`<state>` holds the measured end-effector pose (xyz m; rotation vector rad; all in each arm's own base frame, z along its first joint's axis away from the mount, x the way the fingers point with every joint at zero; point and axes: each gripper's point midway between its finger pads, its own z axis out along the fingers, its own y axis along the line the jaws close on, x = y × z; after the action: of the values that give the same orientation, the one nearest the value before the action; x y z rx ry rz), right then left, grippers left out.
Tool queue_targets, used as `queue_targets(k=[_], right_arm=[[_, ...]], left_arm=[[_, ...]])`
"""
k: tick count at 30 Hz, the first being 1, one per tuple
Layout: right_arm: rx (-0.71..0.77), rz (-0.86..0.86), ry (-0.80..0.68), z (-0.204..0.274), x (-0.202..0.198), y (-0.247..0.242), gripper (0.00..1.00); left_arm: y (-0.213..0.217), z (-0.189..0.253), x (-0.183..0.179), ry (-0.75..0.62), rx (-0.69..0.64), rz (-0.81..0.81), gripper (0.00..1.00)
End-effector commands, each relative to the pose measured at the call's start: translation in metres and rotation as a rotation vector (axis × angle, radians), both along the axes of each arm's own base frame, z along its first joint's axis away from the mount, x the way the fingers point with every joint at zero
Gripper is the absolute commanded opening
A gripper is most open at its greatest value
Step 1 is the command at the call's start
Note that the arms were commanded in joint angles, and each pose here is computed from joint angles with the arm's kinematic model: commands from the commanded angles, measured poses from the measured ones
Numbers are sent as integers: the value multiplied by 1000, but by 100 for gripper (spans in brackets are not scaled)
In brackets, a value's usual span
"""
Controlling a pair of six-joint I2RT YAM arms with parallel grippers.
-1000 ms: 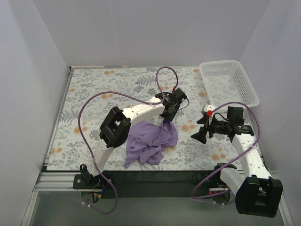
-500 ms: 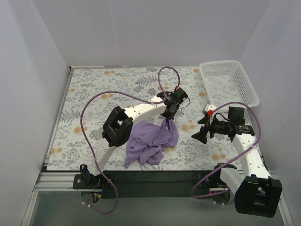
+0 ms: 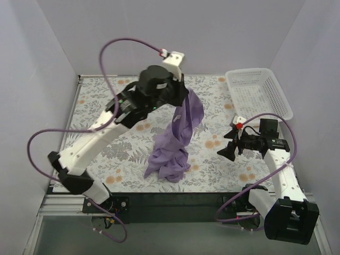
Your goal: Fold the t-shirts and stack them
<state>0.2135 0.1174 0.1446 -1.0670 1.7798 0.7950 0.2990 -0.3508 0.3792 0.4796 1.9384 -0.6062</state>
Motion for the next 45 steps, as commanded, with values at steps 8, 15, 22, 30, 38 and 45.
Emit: queue_targets(k=[8,15,22,30,38,45], right_arm=[[107,180,-85,112,1,45,95],[103,197,-42,151,16,79,92],[40,100,-116,158,22,66,98],[56,141,-44,126,2,66,98],[153,144,139,124,9,80,91],[252,284,174,144,24,98,96]], left_arm=[[34,122,-62,-116,-325,-130,0],[32,130,-70,-88,-378,-150,0],[37,120,-76,-60,-382,-148,0],[47,109,-84,-46,-371,-146,0],[58,95,-92,-31,-366,-143,0],[57,73,-117,5,-332,-265,0]])
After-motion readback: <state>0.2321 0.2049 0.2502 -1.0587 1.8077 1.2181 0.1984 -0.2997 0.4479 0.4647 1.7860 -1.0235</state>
